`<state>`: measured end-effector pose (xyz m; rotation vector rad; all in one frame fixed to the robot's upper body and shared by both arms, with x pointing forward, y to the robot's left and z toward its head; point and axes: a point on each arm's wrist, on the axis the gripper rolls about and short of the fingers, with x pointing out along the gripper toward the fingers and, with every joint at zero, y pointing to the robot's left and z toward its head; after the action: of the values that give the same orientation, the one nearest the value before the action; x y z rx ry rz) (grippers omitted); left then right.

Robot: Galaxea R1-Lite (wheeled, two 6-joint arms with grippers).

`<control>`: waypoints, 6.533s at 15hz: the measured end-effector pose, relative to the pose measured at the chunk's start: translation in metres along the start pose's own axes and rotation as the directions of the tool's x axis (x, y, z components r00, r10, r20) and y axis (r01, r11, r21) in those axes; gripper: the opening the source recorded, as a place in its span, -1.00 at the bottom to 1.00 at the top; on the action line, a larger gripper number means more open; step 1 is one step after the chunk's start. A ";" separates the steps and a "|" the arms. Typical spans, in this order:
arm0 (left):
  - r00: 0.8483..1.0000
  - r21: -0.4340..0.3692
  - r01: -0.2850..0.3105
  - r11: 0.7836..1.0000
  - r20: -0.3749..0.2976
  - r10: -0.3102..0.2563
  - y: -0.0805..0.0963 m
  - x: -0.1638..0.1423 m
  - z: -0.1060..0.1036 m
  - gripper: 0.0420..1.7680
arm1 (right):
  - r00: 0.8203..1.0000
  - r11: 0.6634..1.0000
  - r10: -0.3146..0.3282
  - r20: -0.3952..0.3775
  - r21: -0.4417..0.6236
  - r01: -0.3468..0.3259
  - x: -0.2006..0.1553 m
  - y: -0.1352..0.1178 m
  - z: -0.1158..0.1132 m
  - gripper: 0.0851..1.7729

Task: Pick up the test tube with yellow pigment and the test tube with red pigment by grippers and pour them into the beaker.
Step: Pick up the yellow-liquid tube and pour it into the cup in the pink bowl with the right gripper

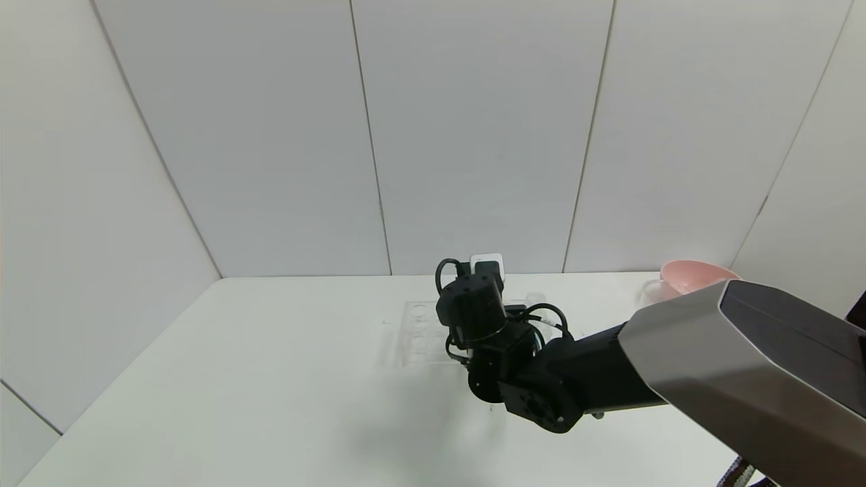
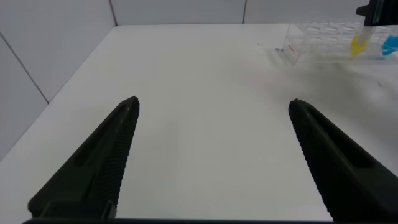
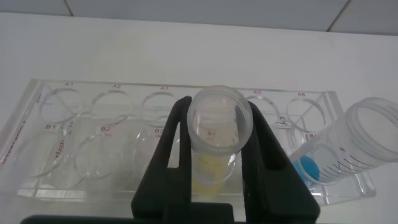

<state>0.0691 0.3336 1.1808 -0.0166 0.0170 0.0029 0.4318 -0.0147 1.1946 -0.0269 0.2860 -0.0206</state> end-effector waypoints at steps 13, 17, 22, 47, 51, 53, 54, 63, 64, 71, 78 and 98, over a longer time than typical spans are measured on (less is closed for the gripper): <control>1.000 0.000 0.000 1.000 0.000 0.000 0.000 0.000 0.000 0.94 | 0.997 0.999 0.025 0.071 -0.035 -0.023 -0.017 -0.010 0.043 -0.49; 1.000 0.000 0.000 1.000 0.000 0.000 0.000 0.000 0.000 0.94 | 0.992 0.998 0.063 0.112 -0.027 -0.061 -0.041 -0.017 0.072 -0.49; 1.000 0.000 0.000 1.000 0.000 0.000 0.000 0.000 0.000 0.94 | 0.979 0.981 0.190 0.071 -0.058 -0.186 -0.073 -0.039 0.074 -0.49; 1.000 0.000 0.000 1.000 0.000 0.000 0.000 0.000 0.000 0.94 | 0.888 0.864 0.459 -0.030 -0.220 -0.454 -0.103 -0.411 0.074 -0.49; 1.000 0.000 0.000 1.000 0.000 0.000 0.000 0.000 0.000 0.94 | 0.863 0.833 0.486 -0.141 -0.224 -0.506 -0.075 -0.419 0.088 -0.49; 1.000 0.000 0.000 1.000 0.000 0.000 0.000 0.000 0.000 0.94 | 0.853 0.804 0.481 -0.201 -0.286 -0.521 -0.061 -0.421 0.095 -0.49; 1.000 0.000 0.000 1.000 0.000 0.000 0.000 0.000 0.000 0.94 | 0.851 0.786 0.469 -0.236 -0.327 -0.524 -0.052 -0.422 0.097 -0.49; 1.000 0.000 0.001 1.000 0.000 -0.001 0.000 0.000 0.000 0.94 | 0.862 0.714 0.394 -0.320 -0.485 -0.506 0.020 -0.400 0.126 -0.49; 1.000 0.000 0.000 1.000 0.000 0.000 0.000 0.000 0.000 0.94 | 0.857 0.709 0.393 -0.335 -0.483 -0.514 0.024 -0.397 0.128 -0.49; 1.000 0.000 0.000 1.000 0.000 0.000 0.000 0.000 0.000 0.94 | 0.829 0.593 0.329 -0.453 -0.584 -0.554 0.034 -0.391 0.143 -0.49; 1.000 0.000 0.000 1.000 0.000 0.000 0.000 0.000 0.000 0.94 | 0.794 0.478 0.145 -0.591 -0.660 -0.579 0.027 -0.373 0.139 -0.49; 1.000 0.000 0.000 1.000 0.000 0.000 0.000 0.000 0.000 0.94 | 0.753 0.257 -0.192 -0.630 -0.773 -0.581 0.040 -0.320 0.128 -0.49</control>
<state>0.0691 0.3336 1.1808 -0.0161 0.0170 0.0029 0.5012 -0.3326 1.3159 -1.3006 0.9774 0.4653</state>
